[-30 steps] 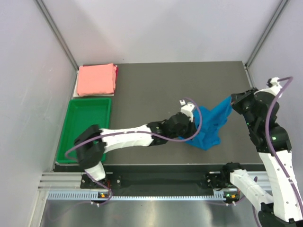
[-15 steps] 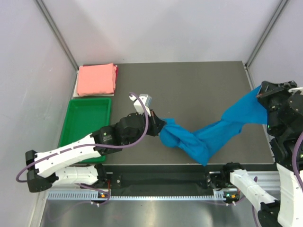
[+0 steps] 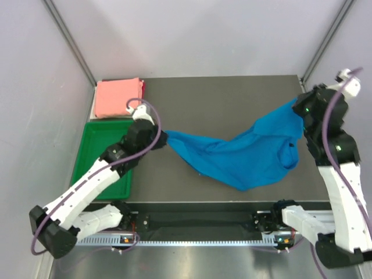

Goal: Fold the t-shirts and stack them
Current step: Flatten the tshirt out

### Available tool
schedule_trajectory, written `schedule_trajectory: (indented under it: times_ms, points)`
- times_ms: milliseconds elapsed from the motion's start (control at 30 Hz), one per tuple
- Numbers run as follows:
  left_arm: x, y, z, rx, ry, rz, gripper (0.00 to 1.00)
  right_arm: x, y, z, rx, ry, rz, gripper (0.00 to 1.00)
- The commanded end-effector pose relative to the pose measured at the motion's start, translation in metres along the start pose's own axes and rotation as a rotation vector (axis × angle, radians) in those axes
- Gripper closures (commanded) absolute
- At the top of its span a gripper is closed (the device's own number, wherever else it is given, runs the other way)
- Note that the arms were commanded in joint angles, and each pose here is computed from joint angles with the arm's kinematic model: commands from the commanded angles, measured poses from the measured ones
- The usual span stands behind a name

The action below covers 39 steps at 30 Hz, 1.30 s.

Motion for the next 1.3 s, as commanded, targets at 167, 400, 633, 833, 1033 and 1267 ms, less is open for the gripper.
schedule_trajectory:
  times_ms: [167,400,633,833,1033,1267]
  points:
    - [0.112,0.054,-0.014,-0.159,-0.093,-0.105,1.00,0.040,0.081,0.044,0.139,-0.011,-0.163,1.00]
    - [0.187,0.027,-0.057,-0.338,-0.138,-0.335,1.00,0.121,0.091,0.036,0.238,0.002,-0.251,1.00]
    - [0.127,0.002,-0.014,-0.287,-0.162,-0.216,1.00,0.073,0.078,0.010,0.233,0.001,-0.010,1.00]
    - [0.020,-0.004,0.076,-0.063,-0.226,0.060,1.00,-0.032,0.066,-0.018,0.191,0.027,0.301,1.00]
    - [-0.037,-0.012,0.126,0.111,-0.280,0.198,0.75,-0.113,0.086,-0.045,0.092,0.019,0.535,1.00]
    - [0.003,-0.002,0.092,0.015,-0.228,0.117,0.46,-0.173,0.105,-0.060,0.026,0.037,0.721,1.00]
Point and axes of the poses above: each gripper's point midway between its finger pads, its own y axis out along the fingers, its own z axis along the line the jaws close on, x = y × z, the point moved 9 cm from there along -y, back along the fingers, and after that the axes turned 13 degrees about -y, right-handed, at the moved point
